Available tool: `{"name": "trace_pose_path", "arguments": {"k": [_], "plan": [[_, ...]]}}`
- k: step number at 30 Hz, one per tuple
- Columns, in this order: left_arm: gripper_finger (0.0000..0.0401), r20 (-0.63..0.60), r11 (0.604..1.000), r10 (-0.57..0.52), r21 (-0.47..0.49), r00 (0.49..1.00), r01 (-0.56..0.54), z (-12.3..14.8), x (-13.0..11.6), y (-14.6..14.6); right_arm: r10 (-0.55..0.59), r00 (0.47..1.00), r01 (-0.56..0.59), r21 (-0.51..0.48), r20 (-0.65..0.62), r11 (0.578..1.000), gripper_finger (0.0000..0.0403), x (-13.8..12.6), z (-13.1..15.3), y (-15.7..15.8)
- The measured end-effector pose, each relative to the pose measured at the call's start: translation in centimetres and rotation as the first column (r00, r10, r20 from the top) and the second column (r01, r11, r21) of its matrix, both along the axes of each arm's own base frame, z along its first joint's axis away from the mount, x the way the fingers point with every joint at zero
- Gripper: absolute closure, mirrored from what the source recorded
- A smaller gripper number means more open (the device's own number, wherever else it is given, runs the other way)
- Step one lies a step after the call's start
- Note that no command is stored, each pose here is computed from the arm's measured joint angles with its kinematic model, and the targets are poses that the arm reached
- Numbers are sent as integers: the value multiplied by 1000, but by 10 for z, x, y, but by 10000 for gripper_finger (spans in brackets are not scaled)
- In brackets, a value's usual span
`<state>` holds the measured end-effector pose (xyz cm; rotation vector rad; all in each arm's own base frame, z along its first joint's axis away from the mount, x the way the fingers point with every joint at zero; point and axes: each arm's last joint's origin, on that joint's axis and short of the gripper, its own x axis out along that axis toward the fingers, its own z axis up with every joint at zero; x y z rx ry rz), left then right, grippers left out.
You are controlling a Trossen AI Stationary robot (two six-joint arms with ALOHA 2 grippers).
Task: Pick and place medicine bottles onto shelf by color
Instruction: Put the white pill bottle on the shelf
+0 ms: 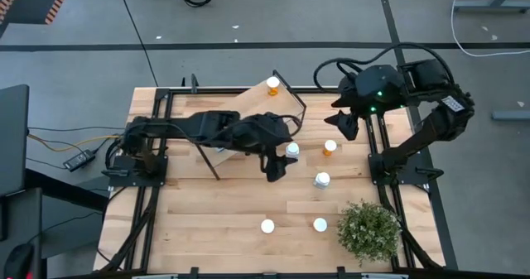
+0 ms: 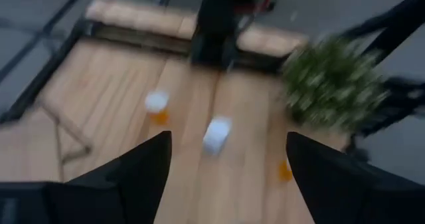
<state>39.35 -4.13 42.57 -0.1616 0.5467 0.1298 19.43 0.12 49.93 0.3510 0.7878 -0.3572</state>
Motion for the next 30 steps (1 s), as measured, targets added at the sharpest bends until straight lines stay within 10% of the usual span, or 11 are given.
{"name": "trace_pose_path", "arguments": {"k": [16,30], "plan": [[131,122,999,47,6,991,-48,44,-42,9,137,839,-31,205,-527,978,108,42,-164,2],[131,98,1000,22,11,995,-23,43,-46,1,229,793,-102,248,-564,963,57,41,-258,47]]}}
